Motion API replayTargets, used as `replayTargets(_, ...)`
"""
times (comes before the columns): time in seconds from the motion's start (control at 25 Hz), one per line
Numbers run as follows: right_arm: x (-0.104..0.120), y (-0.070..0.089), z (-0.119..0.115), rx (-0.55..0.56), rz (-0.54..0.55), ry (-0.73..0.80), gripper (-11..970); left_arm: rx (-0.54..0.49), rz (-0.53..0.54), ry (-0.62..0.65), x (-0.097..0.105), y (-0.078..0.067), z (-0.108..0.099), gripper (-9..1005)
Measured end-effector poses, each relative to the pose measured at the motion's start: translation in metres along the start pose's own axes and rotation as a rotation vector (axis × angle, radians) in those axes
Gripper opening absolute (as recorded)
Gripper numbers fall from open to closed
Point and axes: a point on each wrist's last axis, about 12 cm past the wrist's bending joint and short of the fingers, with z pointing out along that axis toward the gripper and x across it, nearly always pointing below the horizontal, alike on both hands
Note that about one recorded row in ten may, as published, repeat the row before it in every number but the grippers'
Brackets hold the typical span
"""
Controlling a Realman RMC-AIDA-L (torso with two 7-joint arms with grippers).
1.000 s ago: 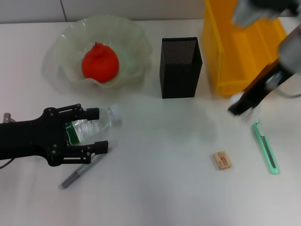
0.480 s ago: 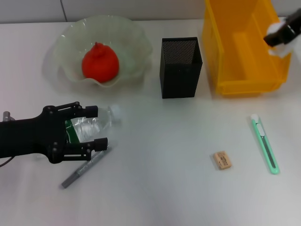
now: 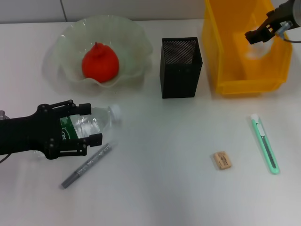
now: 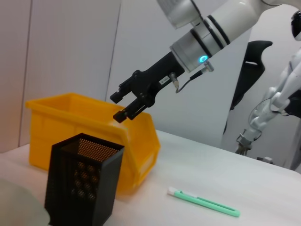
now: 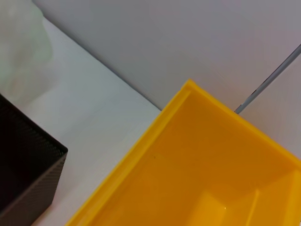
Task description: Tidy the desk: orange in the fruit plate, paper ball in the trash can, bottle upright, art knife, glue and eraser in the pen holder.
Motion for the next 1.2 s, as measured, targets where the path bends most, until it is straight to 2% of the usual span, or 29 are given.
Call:
replayTargets(0.08,0.0,0.0,-0.001,-0.004,0.007,-0.004,618,-0.01,0.0,0.003,0.0,0.001,0.0,863)
replayTargets(0.2,0.001,0.001,-0.006,-0.034,0.025,-0.001,814,-0.02,0.001,0.015,-0.001,0.003,-0.001,863)
replayTargets(0.36,0.009,-0.002,-0.024,-0.099,0.051,-0.009,816,-0.034,-0.007,0.046,-0.01,0.008,-0.006,862)
replayTargets(0.48,0.021,-0.007,-0.047,-0.161,0.079,-0.043,817,-0.056,-0.018,0.094,-0.024,0.012,-0.012,862)
replayTargets(0.52,0.033,-0.007,-0.066,-0.225,0.093,-0.083,817,-0.076,-0.013,0.127,-0.034,0.013,-0.014,862)
replayTargets(0.56,0.033,-0.007,-0.066,-0.225,0.093,-0.083,818,-0.076,-0.013,0.127,-0.034,0.013,-0.014,862)
replayTargets(0.64,0.046,-0.008,-0.082,-0.279,0.109,-0.122,818,-0.098,-0.004,0.162,-0.043,0.012,-0.016,862)
replayTargets(0.72,0.069,-0.008,-0.104,-0.341,0.117,-0.173,818,-0.13,0.014,0.226,-0.055,0.01,-0.012,861)
replayTargets(0.8,0.077,-0.008,-0.109,-0.361,0.117,-0.187,818,-0.143,0.026,0.257,-0.059,0.01,-0.011,861)
replayTargets(0.96,0.107,-0.005,-0.113,-0.43,0.129,-0.239,818,-0.14,0.091,0.348,-0.074,0.01,0.005,861)
replayTargets(1.2,0.152,0.012,-0.105,-0.597,0.085,-0.359,817,-0.126,0.201,0.491,-0.093,0.014,0.042,861)
